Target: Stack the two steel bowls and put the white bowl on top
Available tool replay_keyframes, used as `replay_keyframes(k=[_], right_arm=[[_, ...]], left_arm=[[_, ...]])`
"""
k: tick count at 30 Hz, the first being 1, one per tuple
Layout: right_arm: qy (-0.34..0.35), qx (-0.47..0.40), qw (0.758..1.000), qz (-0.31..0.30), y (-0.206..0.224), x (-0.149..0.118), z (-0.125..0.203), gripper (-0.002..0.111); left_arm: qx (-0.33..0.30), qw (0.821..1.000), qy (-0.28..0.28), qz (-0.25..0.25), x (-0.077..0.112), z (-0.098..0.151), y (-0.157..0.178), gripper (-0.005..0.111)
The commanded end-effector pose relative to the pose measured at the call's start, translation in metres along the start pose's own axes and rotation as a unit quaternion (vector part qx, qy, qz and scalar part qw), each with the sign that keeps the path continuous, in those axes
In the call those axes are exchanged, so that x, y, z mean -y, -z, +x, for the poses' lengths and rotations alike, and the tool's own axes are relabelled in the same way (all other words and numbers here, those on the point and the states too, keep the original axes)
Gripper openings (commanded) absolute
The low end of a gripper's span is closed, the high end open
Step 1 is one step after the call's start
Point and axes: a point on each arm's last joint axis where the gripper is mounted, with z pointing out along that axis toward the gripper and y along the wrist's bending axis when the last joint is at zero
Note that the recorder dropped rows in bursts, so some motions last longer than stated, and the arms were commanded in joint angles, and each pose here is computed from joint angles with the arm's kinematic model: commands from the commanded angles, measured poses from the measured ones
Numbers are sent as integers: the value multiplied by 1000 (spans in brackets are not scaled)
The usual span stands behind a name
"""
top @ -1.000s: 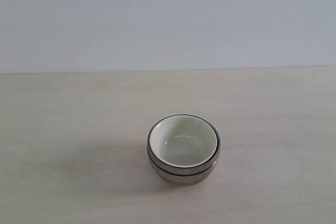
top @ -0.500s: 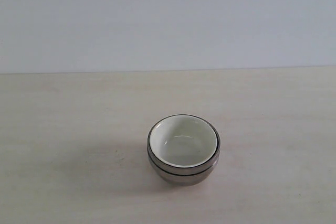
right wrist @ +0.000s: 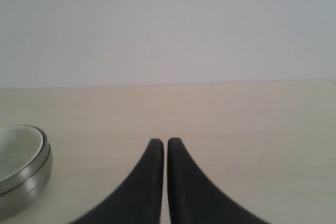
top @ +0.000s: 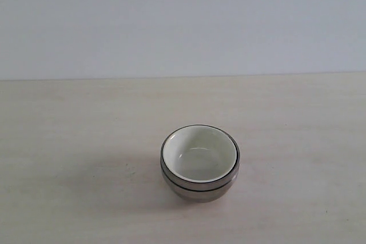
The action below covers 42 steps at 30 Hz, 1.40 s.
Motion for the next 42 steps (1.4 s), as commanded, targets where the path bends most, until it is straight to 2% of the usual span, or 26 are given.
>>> replay_keyframes(k=[1, 7, 42], right_arm=[[12, -46, 999, 4, 1, 1, 8, 0], [26, -93, 995, 5, 2, 1, 17, 0], [36, -94, 995, 4, 2, 1, 17, 0]], left_arm=[[3, 1000, 8, 0, 0, 0, 0, 4], [3, 1000, 8, 0, 0, 0, 0, 4], [3, 1000, 8, 0, 0, 0, 0, 4]])
